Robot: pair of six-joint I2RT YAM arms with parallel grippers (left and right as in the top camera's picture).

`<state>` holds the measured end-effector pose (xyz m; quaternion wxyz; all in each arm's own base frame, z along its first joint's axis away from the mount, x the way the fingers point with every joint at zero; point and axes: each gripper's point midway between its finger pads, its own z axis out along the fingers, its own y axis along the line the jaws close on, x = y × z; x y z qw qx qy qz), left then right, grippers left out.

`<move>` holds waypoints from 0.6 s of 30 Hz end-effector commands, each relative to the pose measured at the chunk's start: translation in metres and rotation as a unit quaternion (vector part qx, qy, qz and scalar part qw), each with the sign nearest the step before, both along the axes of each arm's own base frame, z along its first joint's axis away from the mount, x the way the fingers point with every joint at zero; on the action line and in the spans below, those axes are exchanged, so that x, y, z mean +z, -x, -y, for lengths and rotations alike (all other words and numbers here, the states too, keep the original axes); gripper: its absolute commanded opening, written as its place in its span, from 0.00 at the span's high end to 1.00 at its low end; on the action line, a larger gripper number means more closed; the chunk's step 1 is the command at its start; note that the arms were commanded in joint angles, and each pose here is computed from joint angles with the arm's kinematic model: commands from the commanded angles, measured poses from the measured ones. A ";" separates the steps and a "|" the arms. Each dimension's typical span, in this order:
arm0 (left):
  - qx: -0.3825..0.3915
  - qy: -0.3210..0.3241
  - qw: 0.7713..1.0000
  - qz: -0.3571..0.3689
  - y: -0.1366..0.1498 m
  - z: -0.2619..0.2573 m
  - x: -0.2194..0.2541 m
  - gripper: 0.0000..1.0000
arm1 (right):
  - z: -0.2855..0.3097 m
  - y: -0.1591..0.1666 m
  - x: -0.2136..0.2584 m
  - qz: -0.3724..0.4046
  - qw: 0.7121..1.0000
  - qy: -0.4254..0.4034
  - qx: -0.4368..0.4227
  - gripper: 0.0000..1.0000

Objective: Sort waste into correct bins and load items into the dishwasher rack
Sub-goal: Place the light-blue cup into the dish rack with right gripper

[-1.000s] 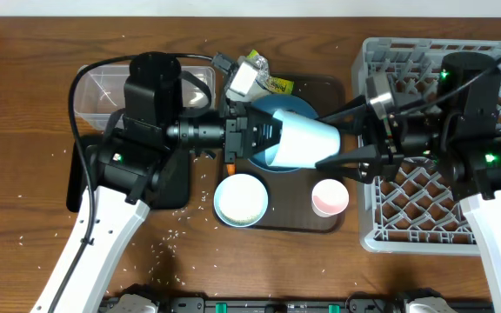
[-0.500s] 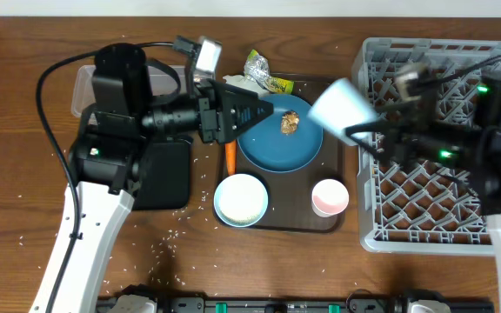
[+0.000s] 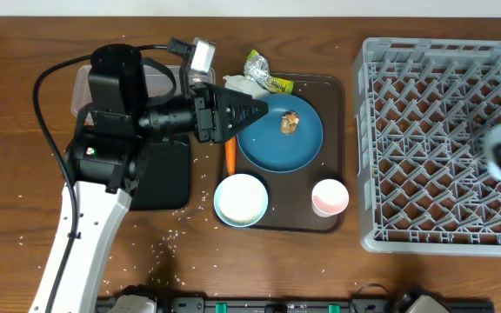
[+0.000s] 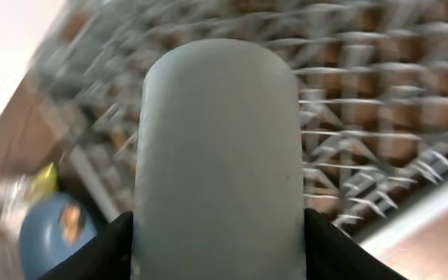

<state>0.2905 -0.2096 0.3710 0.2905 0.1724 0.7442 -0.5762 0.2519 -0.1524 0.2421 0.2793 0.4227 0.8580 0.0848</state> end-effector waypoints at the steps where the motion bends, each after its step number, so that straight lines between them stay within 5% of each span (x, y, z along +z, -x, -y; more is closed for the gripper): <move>1: -0.003 -0.002 1.000 -0.003 0.002 -0.001 -0.002 0.23 | 0.040 0.015 -0.013 -0.018 0.992 -0.038 -0.116 0.44; 7: -0.009 -0.018 1.000 -0.009 0.007 -0.002 -0.013 0.23 | 0.070 0.013 -0.045 0.002 0.972 -0.161 -0.173 0.45; 18: -0.011 -0.021 1.000 -0.016 0.009 -0.002 -0.017 0.23 | 0.079 0.011 -0.096 -0.041 0.948 -0.253 -0.190 0.44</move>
